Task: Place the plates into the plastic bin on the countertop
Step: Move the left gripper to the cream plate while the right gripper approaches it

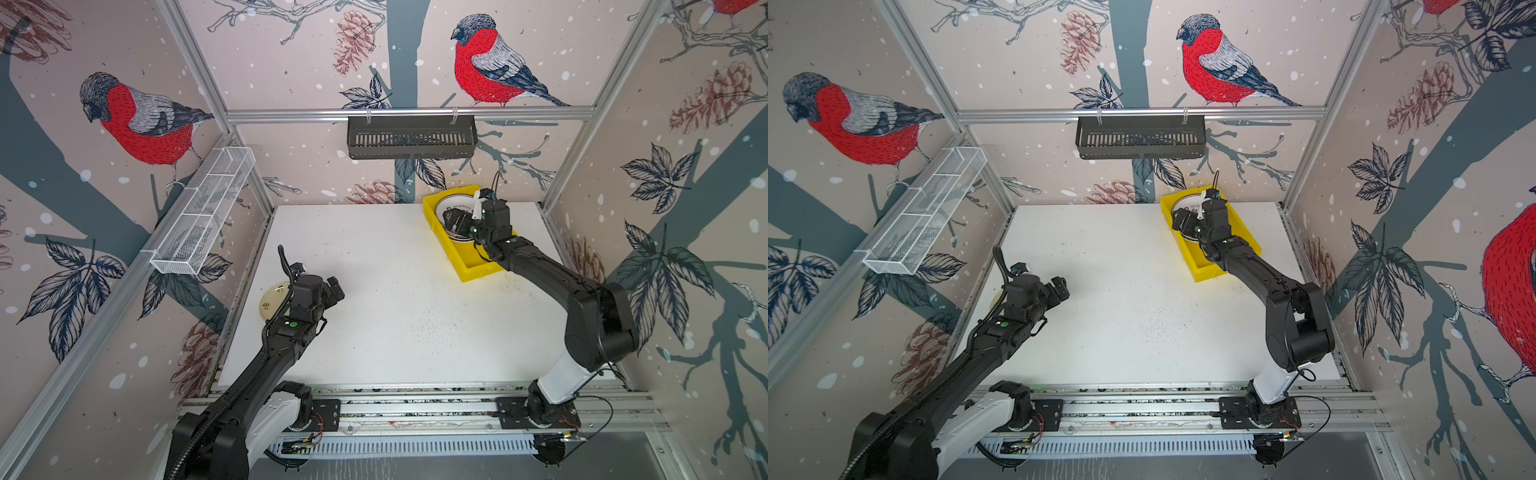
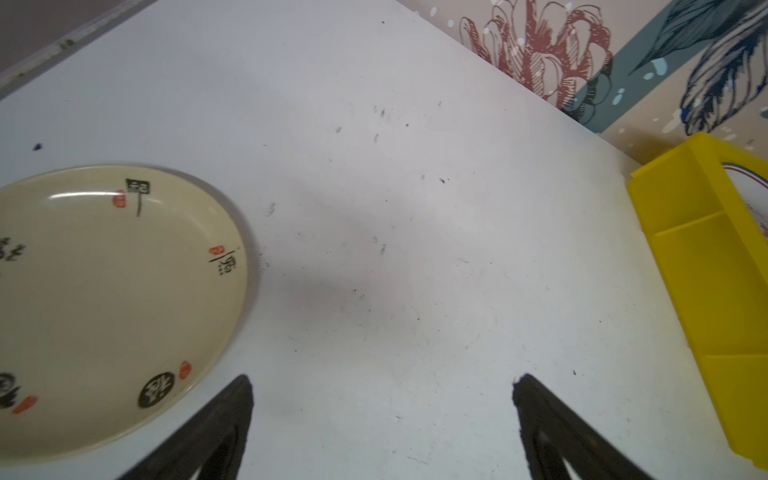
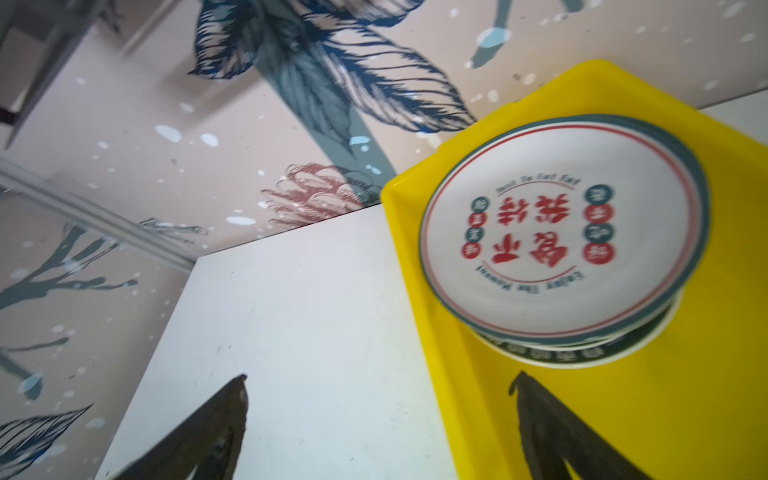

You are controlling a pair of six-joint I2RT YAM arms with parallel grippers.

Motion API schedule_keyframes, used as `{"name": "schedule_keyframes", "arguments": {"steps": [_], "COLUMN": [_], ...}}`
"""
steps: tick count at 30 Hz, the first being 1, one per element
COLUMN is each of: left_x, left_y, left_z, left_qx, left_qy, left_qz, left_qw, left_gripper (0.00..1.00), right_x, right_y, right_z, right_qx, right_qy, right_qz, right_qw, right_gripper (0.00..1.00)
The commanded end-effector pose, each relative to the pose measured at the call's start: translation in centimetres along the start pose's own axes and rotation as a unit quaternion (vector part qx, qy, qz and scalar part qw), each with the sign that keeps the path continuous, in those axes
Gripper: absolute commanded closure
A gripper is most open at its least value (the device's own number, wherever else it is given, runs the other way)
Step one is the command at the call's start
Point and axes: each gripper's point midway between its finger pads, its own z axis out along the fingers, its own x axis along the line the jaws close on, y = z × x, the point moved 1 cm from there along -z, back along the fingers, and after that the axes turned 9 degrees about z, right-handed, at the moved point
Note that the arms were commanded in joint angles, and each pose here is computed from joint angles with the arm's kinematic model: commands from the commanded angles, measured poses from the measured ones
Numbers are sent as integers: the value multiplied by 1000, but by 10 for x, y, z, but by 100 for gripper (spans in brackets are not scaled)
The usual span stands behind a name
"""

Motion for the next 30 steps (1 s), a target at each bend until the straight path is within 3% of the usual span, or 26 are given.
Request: {"name": "schedule_keyframes", "arguments": {"steps": [1,7,12,16,25,30], "left_x": [33,64,65,53,61,50], "left_y": [-5,-18,-24,-26,-33,-48], "left_z": [-4,-2,10,22,45,63], "left_qx": [-3,-8,17,37,106,151], "left_qy": [96,176,179,145,197,170], "left_qz": [-20,-27,-23,3,52,62], "left_qw": [995,984,983,989,973,972], "left_gripper": [2,2,2,2,2,2], "right_x": [25,46,44,46,47,42], "right_y": [-13,-52,-83,-98,-103,-103], "right_z": [-4,-7,-12,-20,-39,-43], "right_qx": [9,56,104,127,136,139], "right_qy": [29,51,62,73,83,76], "right_qz": [-35,-48,-42,-43,-66,-72], "right_qw": [999,996,992,988,985,985], "right_gripper": [0,0,0,0,0,0]}}
